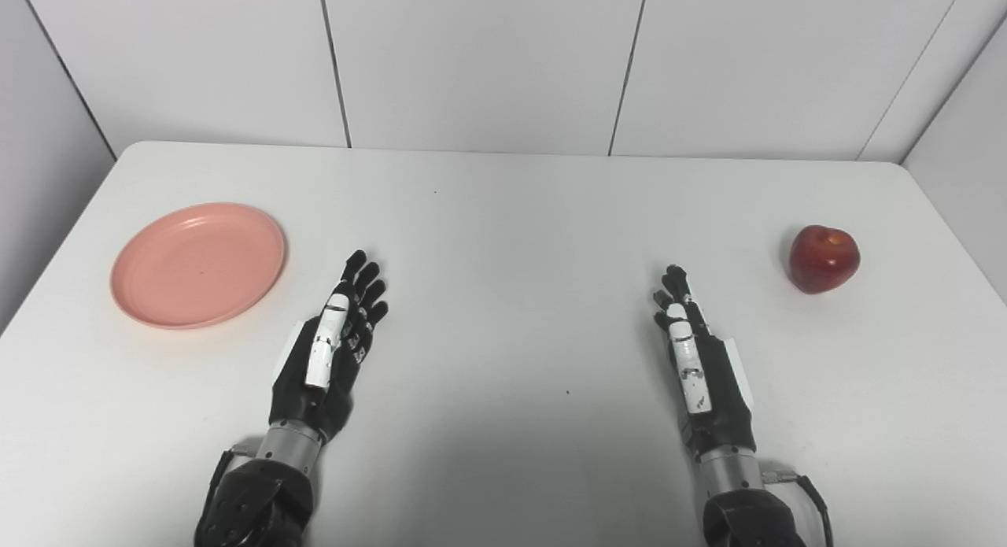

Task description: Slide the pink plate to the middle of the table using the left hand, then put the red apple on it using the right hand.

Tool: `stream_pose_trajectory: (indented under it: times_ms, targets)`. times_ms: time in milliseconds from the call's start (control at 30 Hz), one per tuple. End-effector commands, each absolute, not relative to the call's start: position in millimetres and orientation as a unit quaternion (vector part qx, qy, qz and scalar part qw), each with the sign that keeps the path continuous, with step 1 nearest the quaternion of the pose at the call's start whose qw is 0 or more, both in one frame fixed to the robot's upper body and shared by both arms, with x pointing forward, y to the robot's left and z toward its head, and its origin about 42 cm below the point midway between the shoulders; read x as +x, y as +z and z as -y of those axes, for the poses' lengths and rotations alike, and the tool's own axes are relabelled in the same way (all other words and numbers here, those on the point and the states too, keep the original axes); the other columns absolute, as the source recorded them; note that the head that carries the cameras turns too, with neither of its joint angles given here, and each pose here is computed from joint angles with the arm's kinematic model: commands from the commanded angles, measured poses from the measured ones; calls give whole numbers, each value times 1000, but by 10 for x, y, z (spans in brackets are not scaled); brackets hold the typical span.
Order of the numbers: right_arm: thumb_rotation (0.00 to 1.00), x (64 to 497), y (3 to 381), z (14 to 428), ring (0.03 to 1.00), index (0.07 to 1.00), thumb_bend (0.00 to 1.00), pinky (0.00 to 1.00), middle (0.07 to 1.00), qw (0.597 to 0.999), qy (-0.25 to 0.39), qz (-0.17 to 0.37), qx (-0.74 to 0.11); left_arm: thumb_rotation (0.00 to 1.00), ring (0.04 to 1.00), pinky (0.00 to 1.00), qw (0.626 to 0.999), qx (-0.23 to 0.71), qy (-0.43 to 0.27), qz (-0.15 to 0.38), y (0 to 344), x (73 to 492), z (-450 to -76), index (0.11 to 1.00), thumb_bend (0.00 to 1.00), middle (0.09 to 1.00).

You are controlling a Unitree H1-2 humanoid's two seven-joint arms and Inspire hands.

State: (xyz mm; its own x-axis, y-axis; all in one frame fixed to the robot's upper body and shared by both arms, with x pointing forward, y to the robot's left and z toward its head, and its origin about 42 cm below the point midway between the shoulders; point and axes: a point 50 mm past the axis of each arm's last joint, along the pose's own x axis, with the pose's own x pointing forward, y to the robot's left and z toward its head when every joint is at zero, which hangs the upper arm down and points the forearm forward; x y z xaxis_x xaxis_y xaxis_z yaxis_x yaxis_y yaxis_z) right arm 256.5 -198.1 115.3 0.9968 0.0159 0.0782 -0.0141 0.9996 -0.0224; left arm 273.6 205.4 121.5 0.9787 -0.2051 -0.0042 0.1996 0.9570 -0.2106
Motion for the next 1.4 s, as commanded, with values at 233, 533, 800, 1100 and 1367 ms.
stream_pose_trajectory:
  times_ms: [233, 533, 800, 1100, 1367]
  targets:
    - [1000, 2584, 1119, 1926, 967, 984, 294, 969, 990, 999, 3, 54, 1, 1000, 1000, 1000, 989, -101, -109, 12, 1273, 2708, -2098, 994, 353, 1000]
    - [1000, 2602, 1106, 1932, 964, 983, 293, 974, 985, 998, 0, 58, 3, 1000, 1000, 1000, 988, -106, -110, 12, 1283, 2697, -2084, 987, 337, 1000]
    - [1000, 2610, 1105, 1931, 968, 985, 292, 982, 987, 998, 1, 59, 2, 1000, 1000, 1000, 989, -101, -108, 9, 1270, 2695, -2080, 983, 343, 1000]
    - [1000, 2612, 1101, 1936, 965, 982, 289, 970, 985, 998, 2, 60, 1, 1000, 1000, 1000, 989, -102, -107, 9, 1271, 2690, -2078, 980, 342, 1000]
    - [1000, 2611, 1105, 1934, 962, 977, 283, 967, 980, 998, -2, 60, 0, 1000, 1000, 1000, 989, -102, -108, 11, 1266, 2691, -2079, 983, 344, 1000]
